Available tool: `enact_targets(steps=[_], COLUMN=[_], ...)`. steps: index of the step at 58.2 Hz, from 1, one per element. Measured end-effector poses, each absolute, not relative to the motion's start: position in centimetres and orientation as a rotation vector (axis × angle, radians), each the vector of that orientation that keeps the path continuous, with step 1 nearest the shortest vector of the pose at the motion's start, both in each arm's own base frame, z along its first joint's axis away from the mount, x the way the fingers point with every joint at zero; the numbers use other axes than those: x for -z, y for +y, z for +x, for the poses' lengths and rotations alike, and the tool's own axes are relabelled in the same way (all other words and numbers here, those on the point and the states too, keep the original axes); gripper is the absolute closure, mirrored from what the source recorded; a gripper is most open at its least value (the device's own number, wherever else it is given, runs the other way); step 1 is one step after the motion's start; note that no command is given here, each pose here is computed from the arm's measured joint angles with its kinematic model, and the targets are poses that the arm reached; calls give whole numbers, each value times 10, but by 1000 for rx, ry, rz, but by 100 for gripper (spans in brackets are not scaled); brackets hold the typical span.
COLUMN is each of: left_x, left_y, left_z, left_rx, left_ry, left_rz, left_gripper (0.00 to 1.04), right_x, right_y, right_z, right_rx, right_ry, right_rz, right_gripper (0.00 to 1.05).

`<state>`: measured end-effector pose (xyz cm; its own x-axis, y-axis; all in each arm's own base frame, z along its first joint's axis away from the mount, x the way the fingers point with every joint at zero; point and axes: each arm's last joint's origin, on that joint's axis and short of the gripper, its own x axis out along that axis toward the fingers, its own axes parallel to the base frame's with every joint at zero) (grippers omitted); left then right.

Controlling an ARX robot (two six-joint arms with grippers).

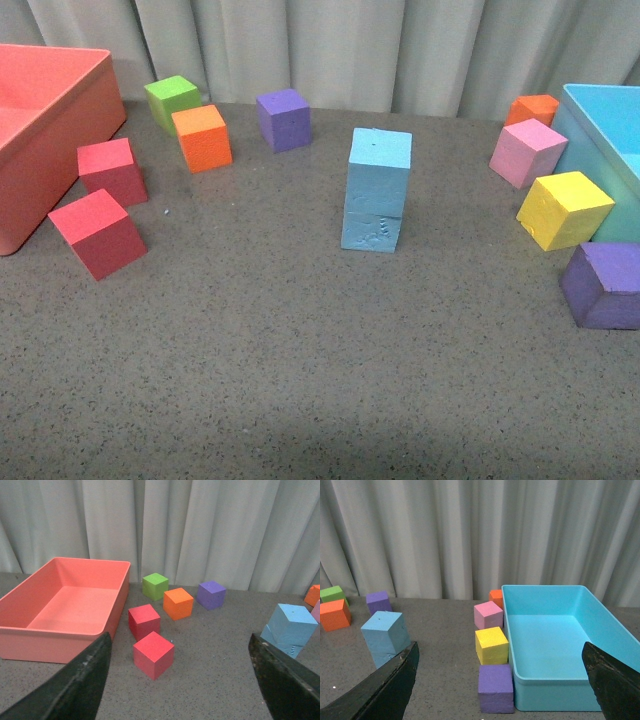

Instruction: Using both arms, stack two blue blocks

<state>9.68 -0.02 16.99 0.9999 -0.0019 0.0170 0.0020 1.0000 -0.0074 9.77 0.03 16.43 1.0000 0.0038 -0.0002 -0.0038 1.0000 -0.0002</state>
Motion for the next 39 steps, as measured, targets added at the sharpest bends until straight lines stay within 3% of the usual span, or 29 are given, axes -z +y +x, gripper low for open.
enact_targets(steps=[5,39], left_x=[-170,-170], left_y=[0,0], left_z=[97,97], left_rx=[2,2], left_ry=[-17,-17], left_rz=[-5,-5], left_gripper=[5,7], right_x=[-164,-164], right_y=[0,0], right_z=[98,98], right_rx=[-4,-4], right_ry=[0,0], right_rz=[0,0], right_gripper=[10,10])
